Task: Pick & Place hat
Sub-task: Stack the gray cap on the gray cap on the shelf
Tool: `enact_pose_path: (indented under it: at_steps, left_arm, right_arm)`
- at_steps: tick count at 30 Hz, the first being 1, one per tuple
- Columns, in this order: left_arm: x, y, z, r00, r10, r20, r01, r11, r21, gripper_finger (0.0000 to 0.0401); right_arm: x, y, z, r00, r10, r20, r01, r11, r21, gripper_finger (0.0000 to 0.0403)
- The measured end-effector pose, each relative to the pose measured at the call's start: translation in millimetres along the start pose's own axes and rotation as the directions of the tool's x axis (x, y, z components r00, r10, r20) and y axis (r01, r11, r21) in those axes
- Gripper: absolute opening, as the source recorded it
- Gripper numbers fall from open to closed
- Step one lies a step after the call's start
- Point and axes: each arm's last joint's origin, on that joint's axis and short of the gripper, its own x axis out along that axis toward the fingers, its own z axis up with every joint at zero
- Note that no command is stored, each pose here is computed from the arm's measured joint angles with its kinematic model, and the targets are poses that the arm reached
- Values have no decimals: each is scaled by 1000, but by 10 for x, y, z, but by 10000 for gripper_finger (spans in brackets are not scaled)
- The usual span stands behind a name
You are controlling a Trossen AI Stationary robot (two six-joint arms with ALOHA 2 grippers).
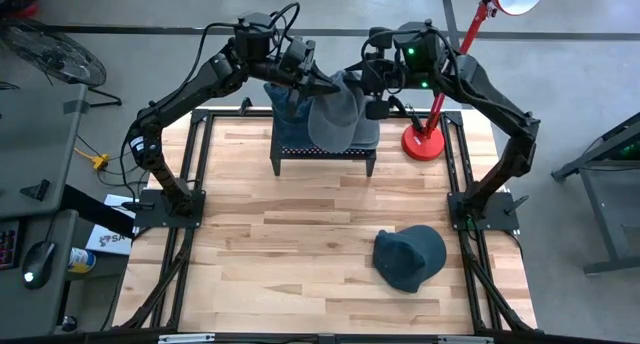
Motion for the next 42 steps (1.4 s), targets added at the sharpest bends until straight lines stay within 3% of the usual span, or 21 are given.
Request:
enact_pose_path:
  at_steps: [8, 28, 31, 35, 42]
  left_arm:
    - [0, 0, -7, 1000, 0, -6, 0, 1000, -5, 0]
    - [1, 8, -5, 999, 31, -5, -31, 1000, -3, 0]
    - [2, 18, -5, 997, 72, -7, -72, 997, -2, 3]
    - [1, 25, 1, 996, 91, -2, -91, 996, 7, 33]
    - [17, 15, 45, 991, 132, 34, -133, 990, 37, 151]
  right_arm:
    - [-1, -11, -7, 1000, -4, 0, 4, 999, -40, 9]
    - [-103, -22, 12, 1000, -15, 10, 14, 1000, 27, 1]
    - [-132, -26, 0, 1000, -13, 3, 13, 999, 42, 1]
    - [-156, -22, -12, 1000, -6, -8, 7, 998, 55, 0]
    - [-174, -9, -21, 1000, 6, -21, -4, 996, 86, 0]
